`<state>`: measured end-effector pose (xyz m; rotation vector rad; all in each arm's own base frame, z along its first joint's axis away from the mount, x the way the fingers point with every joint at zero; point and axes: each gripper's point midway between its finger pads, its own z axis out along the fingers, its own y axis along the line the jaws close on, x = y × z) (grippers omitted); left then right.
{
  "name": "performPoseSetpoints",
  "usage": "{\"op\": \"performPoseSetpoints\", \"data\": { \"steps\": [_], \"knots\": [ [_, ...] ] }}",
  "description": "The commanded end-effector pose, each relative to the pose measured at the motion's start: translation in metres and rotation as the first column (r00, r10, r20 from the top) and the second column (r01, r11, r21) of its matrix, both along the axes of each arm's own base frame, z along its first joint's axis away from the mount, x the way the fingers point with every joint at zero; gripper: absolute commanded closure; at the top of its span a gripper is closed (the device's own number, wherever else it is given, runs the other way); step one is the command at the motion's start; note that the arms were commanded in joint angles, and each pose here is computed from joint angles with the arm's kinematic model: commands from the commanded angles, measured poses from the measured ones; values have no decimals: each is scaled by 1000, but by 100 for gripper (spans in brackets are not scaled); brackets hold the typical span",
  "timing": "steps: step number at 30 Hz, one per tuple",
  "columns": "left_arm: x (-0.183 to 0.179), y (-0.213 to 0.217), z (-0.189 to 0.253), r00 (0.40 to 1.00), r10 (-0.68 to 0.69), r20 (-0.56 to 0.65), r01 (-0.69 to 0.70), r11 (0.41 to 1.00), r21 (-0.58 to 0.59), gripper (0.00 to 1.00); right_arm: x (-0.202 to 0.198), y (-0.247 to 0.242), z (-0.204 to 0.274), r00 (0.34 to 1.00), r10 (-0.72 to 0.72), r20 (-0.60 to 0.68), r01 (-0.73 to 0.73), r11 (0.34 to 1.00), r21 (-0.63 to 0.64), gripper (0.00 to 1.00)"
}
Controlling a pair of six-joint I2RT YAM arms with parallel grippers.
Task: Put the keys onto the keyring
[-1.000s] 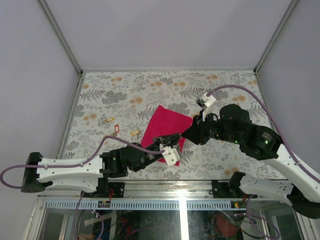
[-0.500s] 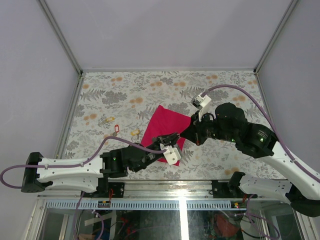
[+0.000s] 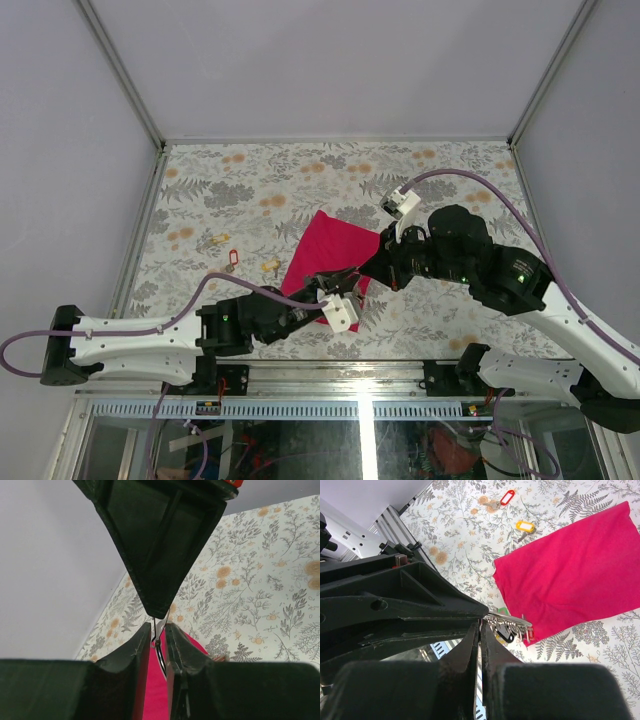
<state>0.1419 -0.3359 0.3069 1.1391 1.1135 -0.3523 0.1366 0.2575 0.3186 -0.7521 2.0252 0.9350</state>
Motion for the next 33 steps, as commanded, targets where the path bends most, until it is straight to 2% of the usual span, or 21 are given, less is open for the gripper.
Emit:
{"op": "performPoseSetpoints", "data": {
  "steps": [1,9,12,17,19,23,27,33],
  "knots": [
    [-5,1,45,999,-22,26,26,987,-157,84,-3,5,22,999,25,34,-27,998,61,100],
    [-14,0,54,997,-75,19,77,980,-182,100,-1,3,18,999,12,33,-14,999,51,100],
    [-16,0,52,996,-91,19,93,980,-175,100,0,0,22,999,-2,50,-1,998,60,100],
    [-11,0,45,998,-60,17,62,989,-136,100,8,-11,35,990,-70,121,56,992,114,69],
    [-9,1,43,999,-48,16,49,990,-129,100,10,-16,40,983,-103,151,80,986,147,63],
    [-5,3,39,1000,-23,14,24,994,-105,100,17,-30,37,968,-180,176,152,975,162,58],
    [-2,8,34,1000,6,11,-5,997,-71,100,17,-37,27,963,-196,185,169,974,152,55],
    [3,17,20,999,45,0,-45,999,13,100,17,-38,11,964,-238,117,217,962,167,55]
  ]
}}
